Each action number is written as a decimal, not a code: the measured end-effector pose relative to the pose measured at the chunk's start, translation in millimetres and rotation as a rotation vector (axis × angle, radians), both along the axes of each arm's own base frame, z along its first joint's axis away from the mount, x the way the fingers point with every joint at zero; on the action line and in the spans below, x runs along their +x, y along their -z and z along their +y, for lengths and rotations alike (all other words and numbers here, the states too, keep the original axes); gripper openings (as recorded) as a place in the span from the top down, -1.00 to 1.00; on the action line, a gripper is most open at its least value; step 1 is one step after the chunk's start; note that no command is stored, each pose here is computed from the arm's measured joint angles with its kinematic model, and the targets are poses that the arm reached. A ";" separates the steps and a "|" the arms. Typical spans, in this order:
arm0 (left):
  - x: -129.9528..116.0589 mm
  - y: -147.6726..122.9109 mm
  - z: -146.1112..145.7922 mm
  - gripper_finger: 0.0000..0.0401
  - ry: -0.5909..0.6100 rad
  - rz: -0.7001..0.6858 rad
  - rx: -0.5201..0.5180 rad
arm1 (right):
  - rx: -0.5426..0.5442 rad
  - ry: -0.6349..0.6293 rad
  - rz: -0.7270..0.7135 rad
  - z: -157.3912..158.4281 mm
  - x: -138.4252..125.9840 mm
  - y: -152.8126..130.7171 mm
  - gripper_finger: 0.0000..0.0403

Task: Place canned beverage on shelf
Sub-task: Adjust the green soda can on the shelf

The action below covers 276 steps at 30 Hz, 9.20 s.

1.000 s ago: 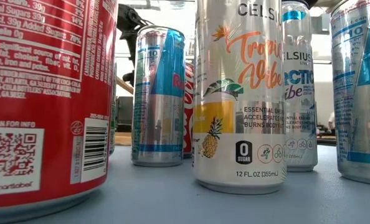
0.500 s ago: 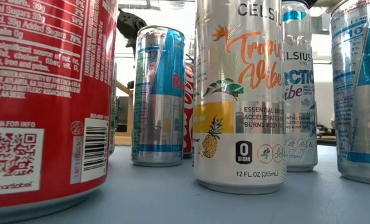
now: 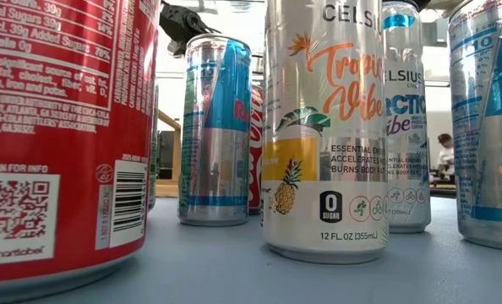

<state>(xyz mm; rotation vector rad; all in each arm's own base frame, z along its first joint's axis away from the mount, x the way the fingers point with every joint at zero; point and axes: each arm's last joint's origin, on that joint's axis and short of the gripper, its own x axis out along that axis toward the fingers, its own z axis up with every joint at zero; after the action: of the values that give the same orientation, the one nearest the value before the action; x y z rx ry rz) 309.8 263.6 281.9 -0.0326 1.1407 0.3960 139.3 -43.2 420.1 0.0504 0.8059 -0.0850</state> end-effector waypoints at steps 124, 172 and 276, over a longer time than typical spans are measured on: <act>-28.1 31.3 50.1 -0.57 0.041 0.146 -0.101 | -0.026 0.004 0.008 -0.7 -0.4 0.3 -0.30; -28.0 32.9 40.3 -0.58 -0.044 0.265 -0.098 | -0.020 0.011 0.008 -0.7 -0.4 0.3 -0.30; -52.2 23.5 54.6 -0.58 -0.013 0.091 -0.142 | -0.101 0.276 -0.240 -139.4 271.2 116.7 -0.30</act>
<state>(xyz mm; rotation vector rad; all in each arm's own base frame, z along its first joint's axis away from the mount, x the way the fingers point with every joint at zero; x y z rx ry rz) 257.5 318.1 258.4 -0.1475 1.2574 0.3301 410.5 -182.7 303.4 0.0749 0.5502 -0.3731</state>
